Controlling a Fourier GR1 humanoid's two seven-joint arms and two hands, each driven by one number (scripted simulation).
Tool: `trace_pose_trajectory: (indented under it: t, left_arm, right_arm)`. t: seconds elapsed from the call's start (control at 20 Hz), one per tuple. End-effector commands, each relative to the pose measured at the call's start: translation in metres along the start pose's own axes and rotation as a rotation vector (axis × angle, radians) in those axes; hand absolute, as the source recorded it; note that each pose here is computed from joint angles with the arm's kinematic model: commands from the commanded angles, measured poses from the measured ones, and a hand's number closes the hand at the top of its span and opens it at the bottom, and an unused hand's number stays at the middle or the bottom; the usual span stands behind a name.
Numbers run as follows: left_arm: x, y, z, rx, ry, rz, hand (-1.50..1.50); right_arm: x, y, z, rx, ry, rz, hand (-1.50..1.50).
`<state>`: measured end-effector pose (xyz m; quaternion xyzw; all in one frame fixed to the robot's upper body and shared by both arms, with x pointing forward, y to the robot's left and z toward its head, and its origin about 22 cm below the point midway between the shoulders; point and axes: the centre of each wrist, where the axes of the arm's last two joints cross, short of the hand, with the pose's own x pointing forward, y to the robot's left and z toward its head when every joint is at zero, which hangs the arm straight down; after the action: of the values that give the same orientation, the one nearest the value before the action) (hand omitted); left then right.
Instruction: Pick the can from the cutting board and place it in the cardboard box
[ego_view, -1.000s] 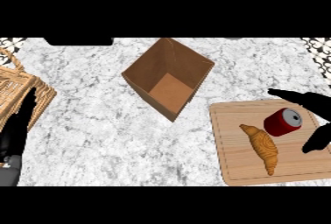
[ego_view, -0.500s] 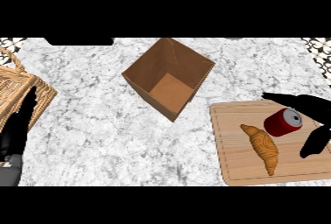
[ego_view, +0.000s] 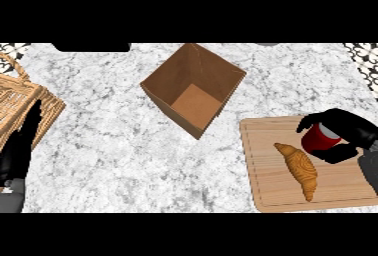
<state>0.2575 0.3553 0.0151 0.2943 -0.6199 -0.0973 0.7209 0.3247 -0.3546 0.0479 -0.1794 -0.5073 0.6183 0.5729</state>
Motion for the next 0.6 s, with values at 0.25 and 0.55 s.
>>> trace_pose_trajectory:
  t: [0.25, 0.55]
  left_arm:
    - [0.008, 0.006, -0.018, -0.006, -0.001, 0.007, 0.0]
    - [-0.004, -0.002, -0.001, -0.003, -0.007, 0.005, 0.0]
  right_arm:
    - [-0.011, 0.01, -0.01, -0.196, 0.007, 0.115, 1.5]
    - [0.002, 0.019, -0.028, -0.3, 0.093, 0.119, 1.5]
